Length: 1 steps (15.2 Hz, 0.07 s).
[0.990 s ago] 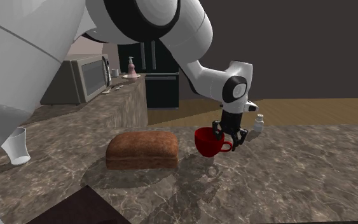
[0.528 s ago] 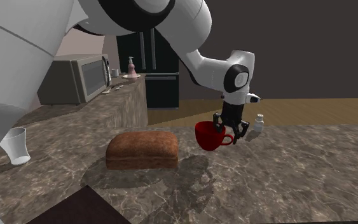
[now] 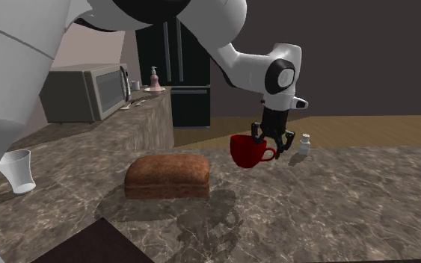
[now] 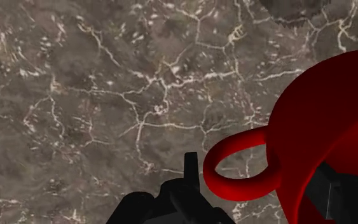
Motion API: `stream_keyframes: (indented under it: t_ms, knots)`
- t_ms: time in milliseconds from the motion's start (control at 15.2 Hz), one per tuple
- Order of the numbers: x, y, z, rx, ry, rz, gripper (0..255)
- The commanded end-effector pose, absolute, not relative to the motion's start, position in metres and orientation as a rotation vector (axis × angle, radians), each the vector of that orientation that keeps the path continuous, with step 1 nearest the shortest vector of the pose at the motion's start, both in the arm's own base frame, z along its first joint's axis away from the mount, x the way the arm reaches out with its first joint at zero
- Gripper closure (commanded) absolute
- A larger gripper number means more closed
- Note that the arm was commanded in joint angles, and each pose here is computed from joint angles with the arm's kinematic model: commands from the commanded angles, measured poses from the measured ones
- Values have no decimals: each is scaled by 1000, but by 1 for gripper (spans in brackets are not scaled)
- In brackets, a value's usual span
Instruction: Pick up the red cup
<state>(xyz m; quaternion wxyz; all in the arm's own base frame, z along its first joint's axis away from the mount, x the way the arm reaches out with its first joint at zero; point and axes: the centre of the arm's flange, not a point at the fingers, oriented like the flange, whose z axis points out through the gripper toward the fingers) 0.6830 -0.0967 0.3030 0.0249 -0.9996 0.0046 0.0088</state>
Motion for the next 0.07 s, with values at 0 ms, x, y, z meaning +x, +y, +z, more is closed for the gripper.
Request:
stream_keyframes:
  t_ms: [0]
  knots:
    - [684, -96, 307, -3092, 14, 26, 255]
